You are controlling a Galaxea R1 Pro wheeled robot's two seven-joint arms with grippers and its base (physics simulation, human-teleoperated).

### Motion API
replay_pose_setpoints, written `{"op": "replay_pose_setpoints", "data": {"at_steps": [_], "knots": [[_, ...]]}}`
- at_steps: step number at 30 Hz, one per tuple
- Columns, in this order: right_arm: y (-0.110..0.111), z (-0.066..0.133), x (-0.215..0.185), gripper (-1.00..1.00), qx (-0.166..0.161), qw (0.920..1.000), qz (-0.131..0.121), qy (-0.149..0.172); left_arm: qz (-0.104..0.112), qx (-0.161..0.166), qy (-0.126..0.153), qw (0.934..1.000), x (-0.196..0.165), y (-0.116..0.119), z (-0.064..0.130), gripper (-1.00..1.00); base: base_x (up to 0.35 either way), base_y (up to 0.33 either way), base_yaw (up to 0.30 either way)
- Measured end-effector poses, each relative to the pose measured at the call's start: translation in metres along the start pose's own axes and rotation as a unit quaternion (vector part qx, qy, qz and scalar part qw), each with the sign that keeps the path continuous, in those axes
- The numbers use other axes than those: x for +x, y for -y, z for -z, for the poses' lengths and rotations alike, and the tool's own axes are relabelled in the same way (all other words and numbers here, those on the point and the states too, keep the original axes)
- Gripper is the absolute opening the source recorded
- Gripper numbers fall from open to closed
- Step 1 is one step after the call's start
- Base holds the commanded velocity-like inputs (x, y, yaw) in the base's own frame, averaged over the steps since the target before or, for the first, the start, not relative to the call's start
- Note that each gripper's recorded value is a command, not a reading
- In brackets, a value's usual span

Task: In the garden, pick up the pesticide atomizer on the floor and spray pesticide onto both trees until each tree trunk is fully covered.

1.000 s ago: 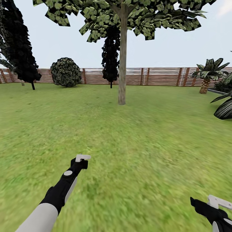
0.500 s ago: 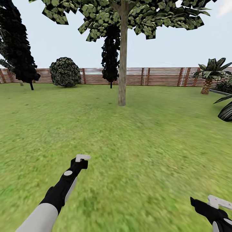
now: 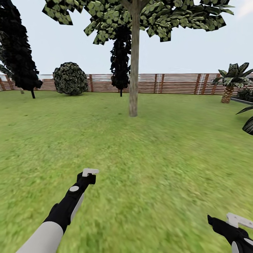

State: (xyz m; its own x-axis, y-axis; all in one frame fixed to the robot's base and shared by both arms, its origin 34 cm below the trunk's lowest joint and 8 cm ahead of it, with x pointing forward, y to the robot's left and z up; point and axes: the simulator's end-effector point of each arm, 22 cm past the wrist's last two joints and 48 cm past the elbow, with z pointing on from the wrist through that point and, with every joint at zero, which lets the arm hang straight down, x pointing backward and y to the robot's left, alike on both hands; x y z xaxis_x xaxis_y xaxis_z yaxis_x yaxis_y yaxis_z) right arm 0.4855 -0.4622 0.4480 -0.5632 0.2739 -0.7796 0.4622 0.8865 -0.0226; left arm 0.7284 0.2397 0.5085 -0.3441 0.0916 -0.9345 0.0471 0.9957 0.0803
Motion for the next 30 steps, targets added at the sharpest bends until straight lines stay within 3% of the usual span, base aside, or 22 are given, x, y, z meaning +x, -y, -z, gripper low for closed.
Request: {"op": "replay_pose_setpoints", "data": {"at_steps": [30], "knots": [[0.0000,0.0000,0.0000,1.00,0.000,1.0000,0.000,0.000,0.000,0.000,0.000,1.0000,-0.0001,0.0007,0.0000,-1.00,0.329,0.000,0.000]]}}
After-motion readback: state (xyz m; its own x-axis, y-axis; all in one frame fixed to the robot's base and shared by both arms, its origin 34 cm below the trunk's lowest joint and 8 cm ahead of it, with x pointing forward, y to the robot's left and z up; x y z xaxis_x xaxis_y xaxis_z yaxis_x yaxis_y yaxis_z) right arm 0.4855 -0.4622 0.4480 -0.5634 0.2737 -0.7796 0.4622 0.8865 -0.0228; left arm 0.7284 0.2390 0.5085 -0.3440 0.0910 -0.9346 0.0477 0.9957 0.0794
